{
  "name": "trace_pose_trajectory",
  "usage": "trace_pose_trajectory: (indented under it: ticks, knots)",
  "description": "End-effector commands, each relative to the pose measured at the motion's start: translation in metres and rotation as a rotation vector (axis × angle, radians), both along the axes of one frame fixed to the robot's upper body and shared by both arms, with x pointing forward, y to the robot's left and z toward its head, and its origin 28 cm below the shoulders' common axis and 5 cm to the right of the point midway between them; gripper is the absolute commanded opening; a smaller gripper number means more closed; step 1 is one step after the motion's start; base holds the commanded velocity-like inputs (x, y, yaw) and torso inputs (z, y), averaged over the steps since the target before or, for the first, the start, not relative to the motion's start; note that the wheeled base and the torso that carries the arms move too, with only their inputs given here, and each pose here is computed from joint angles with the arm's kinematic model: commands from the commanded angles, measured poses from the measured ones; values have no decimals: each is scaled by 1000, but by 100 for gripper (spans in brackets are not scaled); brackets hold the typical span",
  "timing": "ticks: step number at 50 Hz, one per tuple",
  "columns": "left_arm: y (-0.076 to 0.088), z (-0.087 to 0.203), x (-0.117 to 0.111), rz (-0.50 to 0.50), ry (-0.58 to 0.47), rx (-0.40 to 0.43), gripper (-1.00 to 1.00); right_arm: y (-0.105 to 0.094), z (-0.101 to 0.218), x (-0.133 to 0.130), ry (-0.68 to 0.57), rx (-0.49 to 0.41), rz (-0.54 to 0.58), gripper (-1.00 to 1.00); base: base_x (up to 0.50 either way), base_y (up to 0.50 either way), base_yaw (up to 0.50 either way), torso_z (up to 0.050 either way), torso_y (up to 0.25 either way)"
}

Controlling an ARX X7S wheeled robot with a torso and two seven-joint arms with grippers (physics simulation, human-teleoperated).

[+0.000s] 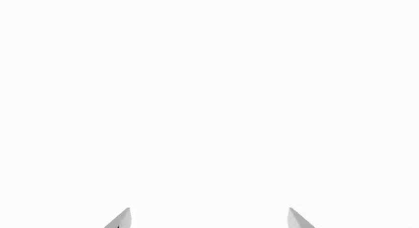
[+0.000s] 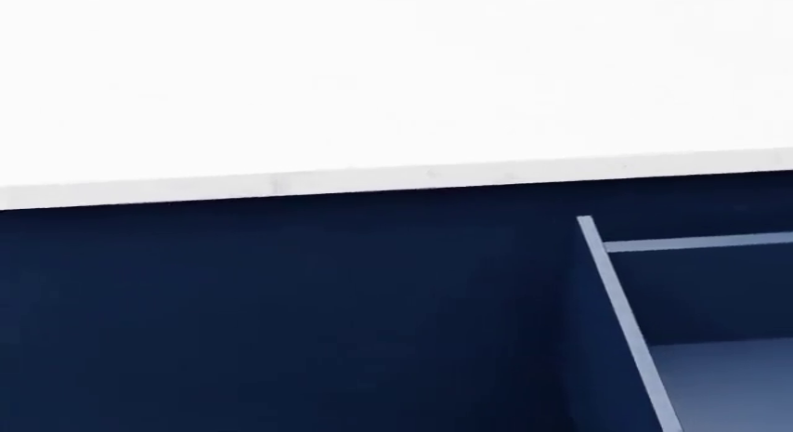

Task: Close the left drawer.

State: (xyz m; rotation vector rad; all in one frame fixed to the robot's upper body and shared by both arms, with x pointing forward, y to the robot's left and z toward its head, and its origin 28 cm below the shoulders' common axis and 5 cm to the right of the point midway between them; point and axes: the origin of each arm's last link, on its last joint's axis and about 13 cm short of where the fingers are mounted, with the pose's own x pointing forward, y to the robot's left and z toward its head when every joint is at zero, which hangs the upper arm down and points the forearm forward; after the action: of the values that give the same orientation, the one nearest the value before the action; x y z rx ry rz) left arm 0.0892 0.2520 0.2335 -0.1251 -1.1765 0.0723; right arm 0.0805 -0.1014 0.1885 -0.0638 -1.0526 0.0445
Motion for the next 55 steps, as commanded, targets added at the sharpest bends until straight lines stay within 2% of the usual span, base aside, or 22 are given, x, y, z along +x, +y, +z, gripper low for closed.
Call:
trace_pose_trajectory:
  ticks: [1,8,12,20,25,31,38,55]
  knots:
    - [0,1,1,-1,0,-1,100,-1,0,0,5,-2,3,100,0,0,500,0,0]
    - [0,1,1,-2,-1,1,100,-1,-1,-2,7,-7,6,100,0,0,500,0,0]
    - [0,0,0,-2,0,1,100,-4,-2,-12,9,-9,11,100,0,0,500,0,0]
    - [0,0,0,-2,0,0,100,-2,-3,-5,32,-11,21,100,0,0,500,0,0]
    - [0,0,0,-3,0,0,100,0,-4,-7,47,-40,41,100,-200,-5,0,0,0]
    - [0,0,1,-3,0,0,100,-2,-5,-5,64,-8,0,100,0,0,0,0,0]
    - [0,1,1,-6,3,-1,100,-1,-6,-9,78,-15,-6,100,1,-30,0,0,0]
    - [-1,1,1,-9,5,0,100,-3,-5,-8,68,-17,19,100,-39,-389,0,0,0]
